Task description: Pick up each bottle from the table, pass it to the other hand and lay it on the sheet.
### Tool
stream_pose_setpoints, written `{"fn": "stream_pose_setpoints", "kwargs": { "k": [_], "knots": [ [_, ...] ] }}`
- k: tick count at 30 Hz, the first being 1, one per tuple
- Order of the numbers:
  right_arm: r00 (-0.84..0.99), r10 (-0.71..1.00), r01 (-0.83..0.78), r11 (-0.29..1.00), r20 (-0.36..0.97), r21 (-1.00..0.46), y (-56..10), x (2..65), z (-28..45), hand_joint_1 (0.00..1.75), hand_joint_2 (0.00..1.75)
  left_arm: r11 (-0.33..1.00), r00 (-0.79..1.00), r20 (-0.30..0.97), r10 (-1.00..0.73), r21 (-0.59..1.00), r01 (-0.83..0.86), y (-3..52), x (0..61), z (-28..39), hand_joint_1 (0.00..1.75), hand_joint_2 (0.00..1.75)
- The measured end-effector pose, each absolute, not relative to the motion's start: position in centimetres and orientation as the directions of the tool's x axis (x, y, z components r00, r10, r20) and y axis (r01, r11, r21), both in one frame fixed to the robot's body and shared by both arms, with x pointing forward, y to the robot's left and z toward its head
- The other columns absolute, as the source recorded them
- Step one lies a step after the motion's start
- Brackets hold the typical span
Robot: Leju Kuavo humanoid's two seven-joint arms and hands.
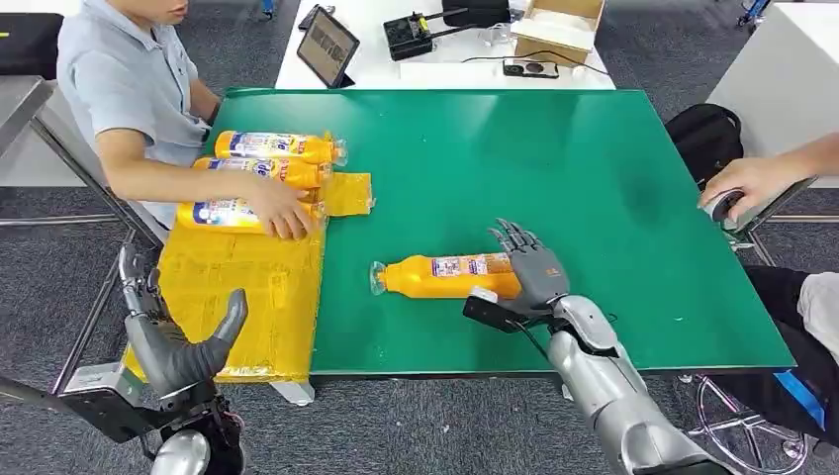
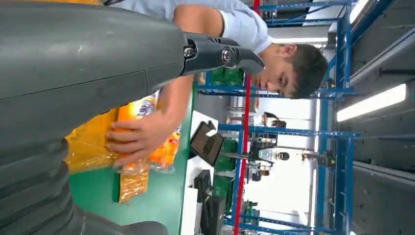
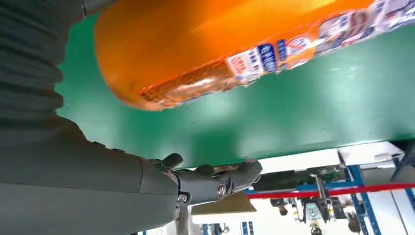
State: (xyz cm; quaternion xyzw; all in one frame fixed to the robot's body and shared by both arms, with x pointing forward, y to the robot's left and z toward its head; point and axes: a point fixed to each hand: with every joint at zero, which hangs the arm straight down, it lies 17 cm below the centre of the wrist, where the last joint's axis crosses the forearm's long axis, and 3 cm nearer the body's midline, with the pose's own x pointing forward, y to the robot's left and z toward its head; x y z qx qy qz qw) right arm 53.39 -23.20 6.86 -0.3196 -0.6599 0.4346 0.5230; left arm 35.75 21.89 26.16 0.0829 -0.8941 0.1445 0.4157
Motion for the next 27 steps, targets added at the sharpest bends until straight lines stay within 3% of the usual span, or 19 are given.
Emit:
{"fn": "stream_pose_setpoints", "kwargs": {
  "k": [13,27],
  "knots": [
    [-0.223,0.872,-0.173,0.405,0.436,-0.898,-19.8,54.1,4.5,0.00,1.75,0.959,-0.584,0.812,0.019,-0.180,-0.219,20.6,37.5,24.7,0.00,1.75],
    [-0.204,0.874,-0.223,0.397,0.440,-0.890,-19.2,53.7,3.2,0.00,1.75,0.963,-0.552,0.833,0.034,-0.175,-0.205,20.4,37.9,23.6,0.00,1.75]
  ]
}}
